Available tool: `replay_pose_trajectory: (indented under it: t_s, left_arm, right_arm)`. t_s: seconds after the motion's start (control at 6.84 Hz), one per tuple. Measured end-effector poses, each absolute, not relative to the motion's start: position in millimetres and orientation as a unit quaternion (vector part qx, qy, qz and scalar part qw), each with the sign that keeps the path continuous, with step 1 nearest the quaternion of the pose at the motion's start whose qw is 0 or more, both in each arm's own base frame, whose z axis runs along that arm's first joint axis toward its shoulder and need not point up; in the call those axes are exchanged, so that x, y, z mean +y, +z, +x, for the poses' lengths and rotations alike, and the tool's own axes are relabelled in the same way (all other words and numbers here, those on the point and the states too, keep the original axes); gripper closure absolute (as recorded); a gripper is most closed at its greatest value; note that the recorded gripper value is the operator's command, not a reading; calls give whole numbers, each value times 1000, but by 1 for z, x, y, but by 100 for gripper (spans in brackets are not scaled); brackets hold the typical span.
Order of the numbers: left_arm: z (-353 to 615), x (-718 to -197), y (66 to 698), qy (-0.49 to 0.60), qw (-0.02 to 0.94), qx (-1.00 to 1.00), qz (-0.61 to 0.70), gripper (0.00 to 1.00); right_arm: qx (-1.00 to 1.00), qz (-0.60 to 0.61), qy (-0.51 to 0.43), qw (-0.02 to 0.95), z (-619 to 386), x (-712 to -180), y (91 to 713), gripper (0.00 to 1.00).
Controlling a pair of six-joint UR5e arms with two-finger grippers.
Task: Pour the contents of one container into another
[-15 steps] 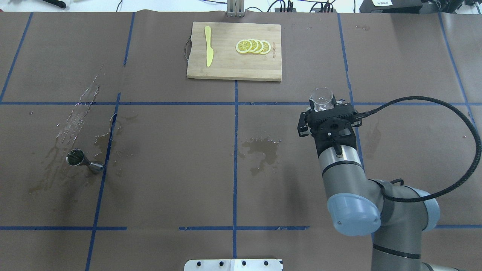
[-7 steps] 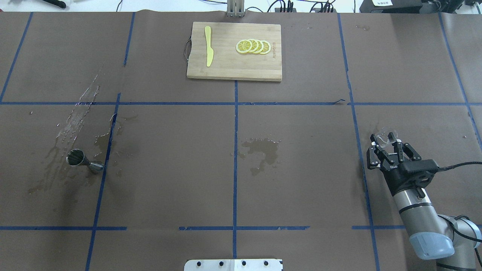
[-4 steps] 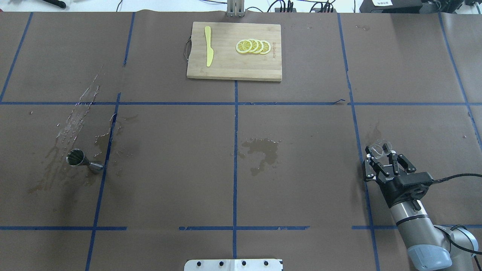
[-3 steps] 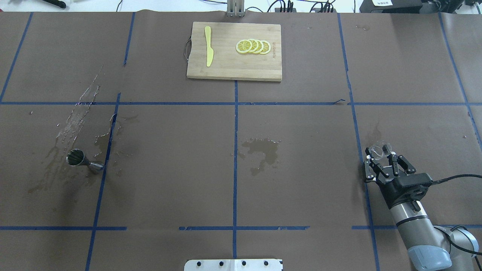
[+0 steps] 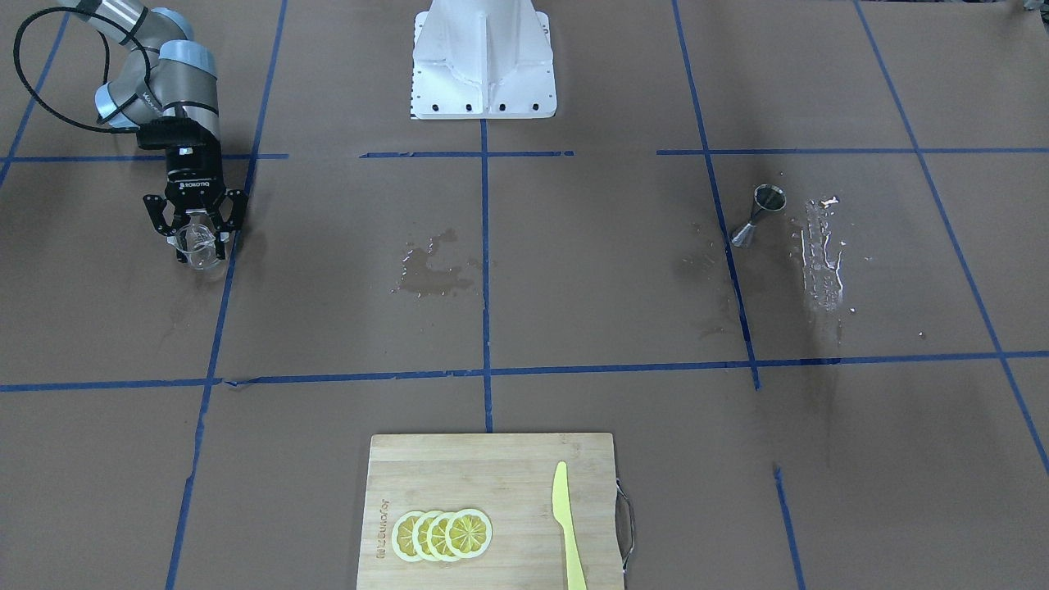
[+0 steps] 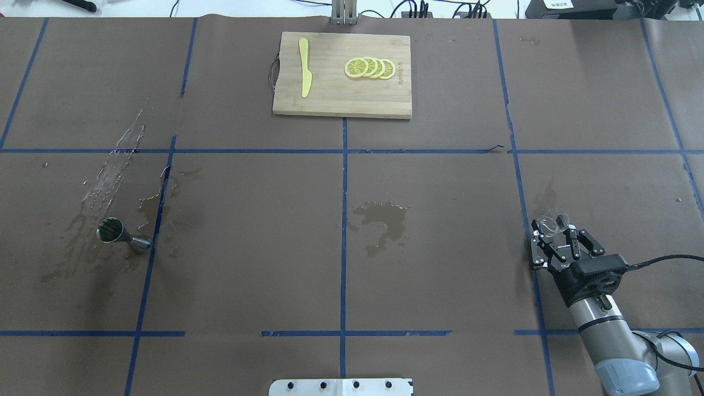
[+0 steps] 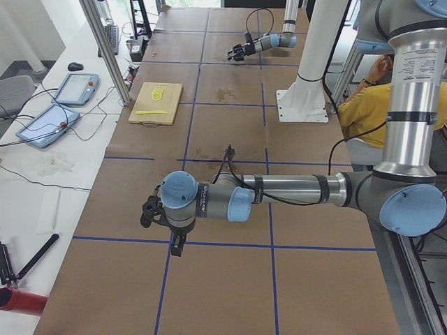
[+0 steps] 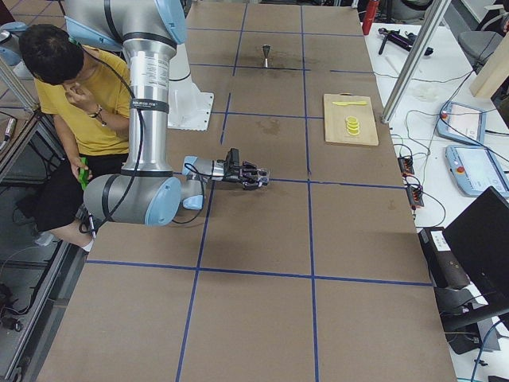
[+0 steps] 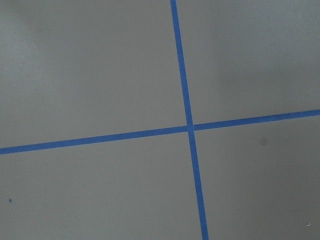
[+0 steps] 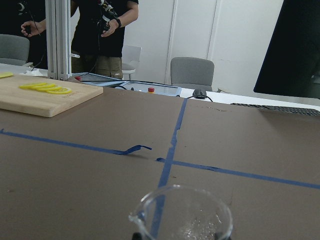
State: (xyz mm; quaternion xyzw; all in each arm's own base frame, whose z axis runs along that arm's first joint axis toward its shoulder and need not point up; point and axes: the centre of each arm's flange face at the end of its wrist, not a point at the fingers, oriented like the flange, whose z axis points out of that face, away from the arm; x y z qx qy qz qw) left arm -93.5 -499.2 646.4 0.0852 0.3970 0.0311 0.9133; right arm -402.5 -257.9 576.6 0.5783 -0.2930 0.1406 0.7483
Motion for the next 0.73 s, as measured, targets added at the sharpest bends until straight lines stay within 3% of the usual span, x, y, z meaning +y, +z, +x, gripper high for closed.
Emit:
replay_pose_trajectory:
  t_s: [0.15, 0.73]
  left_arm:
    - [-93, -500, 646, 31, 913, 397, 86, 0]
    - [-93, -500, 644, 32, 913, 398, 87, 0]
  right_arm:
    - [-296, 576, 140, 749, -404, -258, 576, 0]
    - [-308, 573, 148, 745, -413, -258, 565, 0]
